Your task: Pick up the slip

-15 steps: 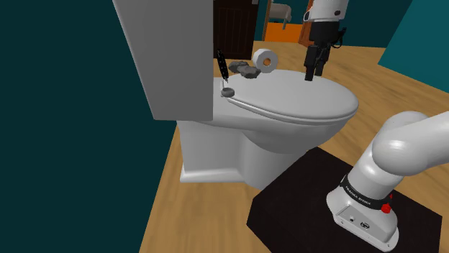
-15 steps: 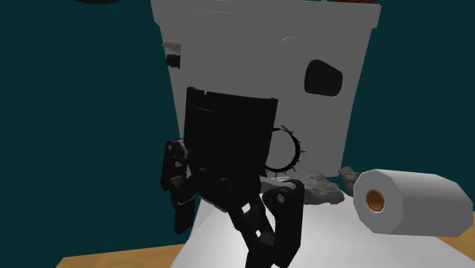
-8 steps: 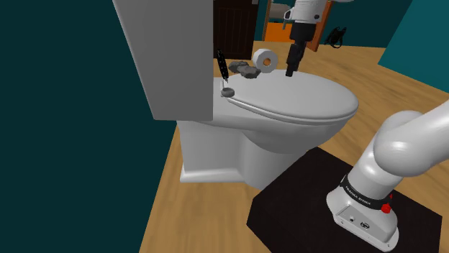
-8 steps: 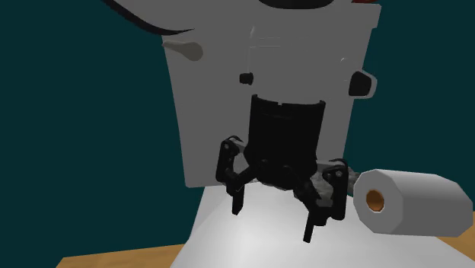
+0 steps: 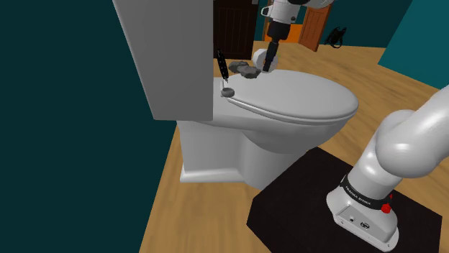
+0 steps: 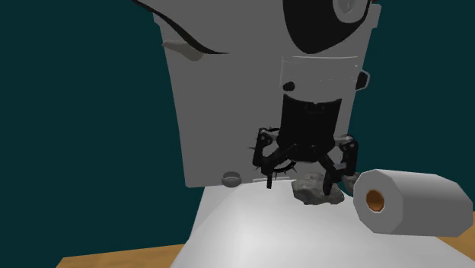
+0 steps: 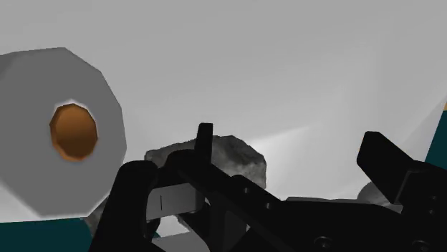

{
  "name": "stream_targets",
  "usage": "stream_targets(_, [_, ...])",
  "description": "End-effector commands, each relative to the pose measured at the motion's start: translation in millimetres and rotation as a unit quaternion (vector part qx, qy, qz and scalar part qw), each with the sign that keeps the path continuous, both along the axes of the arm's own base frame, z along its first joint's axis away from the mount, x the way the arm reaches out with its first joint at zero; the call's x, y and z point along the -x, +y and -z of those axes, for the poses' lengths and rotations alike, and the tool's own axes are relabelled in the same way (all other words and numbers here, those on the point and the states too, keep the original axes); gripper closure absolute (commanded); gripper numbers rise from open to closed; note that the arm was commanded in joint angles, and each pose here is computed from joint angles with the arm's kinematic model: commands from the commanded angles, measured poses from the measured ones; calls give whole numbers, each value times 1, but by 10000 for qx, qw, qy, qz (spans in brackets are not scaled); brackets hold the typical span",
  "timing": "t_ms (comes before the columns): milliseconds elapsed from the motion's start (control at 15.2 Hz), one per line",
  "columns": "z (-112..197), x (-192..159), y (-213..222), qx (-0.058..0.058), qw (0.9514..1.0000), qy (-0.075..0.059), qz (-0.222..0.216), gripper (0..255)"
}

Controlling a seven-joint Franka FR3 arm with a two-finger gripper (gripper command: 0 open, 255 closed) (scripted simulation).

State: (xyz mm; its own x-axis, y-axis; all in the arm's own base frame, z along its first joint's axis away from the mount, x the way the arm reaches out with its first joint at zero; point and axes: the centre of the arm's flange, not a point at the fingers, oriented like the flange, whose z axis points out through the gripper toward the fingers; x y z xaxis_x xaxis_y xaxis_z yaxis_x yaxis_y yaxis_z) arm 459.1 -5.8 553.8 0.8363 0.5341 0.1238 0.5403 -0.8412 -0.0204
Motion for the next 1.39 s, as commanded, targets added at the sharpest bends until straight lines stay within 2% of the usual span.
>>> stream_targets(0, [-3,-22,5,-33,9993,-198,-318,0])
stream_targets(198, [-6,-52,14,-88,9958,-474,-772,0])
stream_targets(396, [-11,-80,27,-142,9895,-748,-1225,0])
stream_targets(594, [-18,-108,42,-196,9804,-1021,-1674,0])
stream_targets(858, [-29,-141,66,-267,9638,-1379,-2265,0])
stream_targets(1320, [3,-141,66,-268,9636,-1383,-2271,0])
